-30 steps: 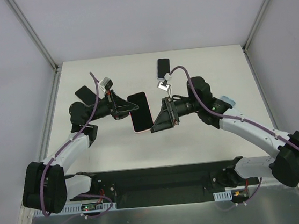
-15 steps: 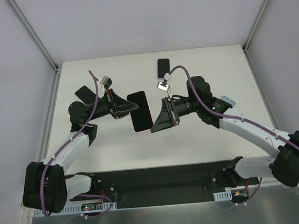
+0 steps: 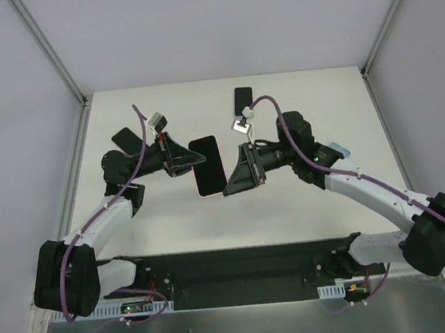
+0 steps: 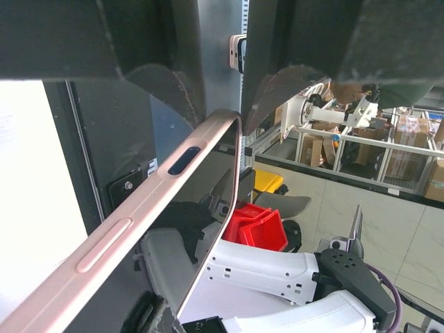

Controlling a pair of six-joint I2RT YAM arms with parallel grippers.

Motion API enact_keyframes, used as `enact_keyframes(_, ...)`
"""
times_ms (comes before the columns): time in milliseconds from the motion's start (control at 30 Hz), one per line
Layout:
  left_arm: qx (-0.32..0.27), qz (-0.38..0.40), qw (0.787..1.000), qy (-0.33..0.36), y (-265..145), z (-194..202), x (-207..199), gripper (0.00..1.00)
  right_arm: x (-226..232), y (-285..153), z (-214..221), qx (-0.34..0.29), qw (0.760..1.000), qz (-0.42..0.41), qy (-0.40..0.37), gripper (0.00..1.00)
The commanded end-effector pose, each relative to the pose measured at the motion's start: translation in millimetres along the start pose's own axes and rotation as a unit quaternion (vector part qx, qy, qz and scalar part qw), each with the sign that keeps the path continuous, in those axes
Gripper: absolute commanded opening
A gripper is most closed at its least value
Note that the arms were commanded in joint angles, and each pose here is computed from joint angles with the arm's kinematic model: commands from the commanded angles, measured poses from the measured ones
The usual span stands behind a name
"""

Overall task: Take the phone out of the phone case
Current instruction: Remove the phone case from the phone.

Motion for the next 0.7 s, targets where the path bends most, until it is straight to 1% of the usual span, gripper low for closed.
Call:
enact_keyframes(0, 0.008, 0.030, 0.998, 0.057, 0.6, 1.0, -28.3, 0.00, 17.2, 0.4, -12.3, -0.012, 0.999, -0.020, -0.046, 0.23)
enact_keyframes(33, 0.008, 0.030, 0.998, 0.058, 0.6, 1.0, -29.2, 0.00, 16.6, 0.2, -12.5, -0.013, 0.999, -0.019, -0.046, 0.20)
enact_keyframes(67, 0.008, 0.030, 0.998, 0.058, 0.6, 1.0, -29.2, 0.00, 16.8, 0.6, -12.5, -0.012, 0.999, -0.020, -0.046, 0.14)
enact_keyframes(100, 0.008, 0.031, 0.998, 0.058, 0.7, 0.9, -29.2, 0.00, 16.9, 0.6, -12.5, -0.012, 0.999, -0.020, -0.045, 0.02)
enact_keyframes(167, 0.008, 0.031, 0.998, 0.057, 0.6, 1.0, -29.6, 0.00, 16.1, 1.3, -12.4, -0.012, 0.999, -0.020, -0.047, 0.01)
enact_keyframes(333, -0.006, 0.027, 0.999, 0.037, 0.2, 0.8, -23.7, 0.00, 23.5, 5.1, -9.4, -0.016, 0.995, -0.026, -0.091, 0.01)
enact_keyframes(467, -0.023, 0.029, 0.999, 0.010, -1.0, 0.4, -18.5, 0.00, 34.8, 3.4, -6.4, -0.037, 0.987, -0.021, -0.157, 0.01)
enact_keyframes(667, -0.049, 0.034, 0.998, -0.020, -1.7, -2.0, -19.0, 0.00, 37.6, -1.1, -3.3, -0.060, 0.978, -0.001, -0.202, 0.01)
Point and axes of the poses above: each gripper's point midway between its finger pads, its own y axis out along the fingers, its own x axis along the line the jaws close on, z = x × y, the point moved 5 cm from there along -y, back along the fingers, and after that the axes turned 8 degrees about y, right-handed, at the moved point
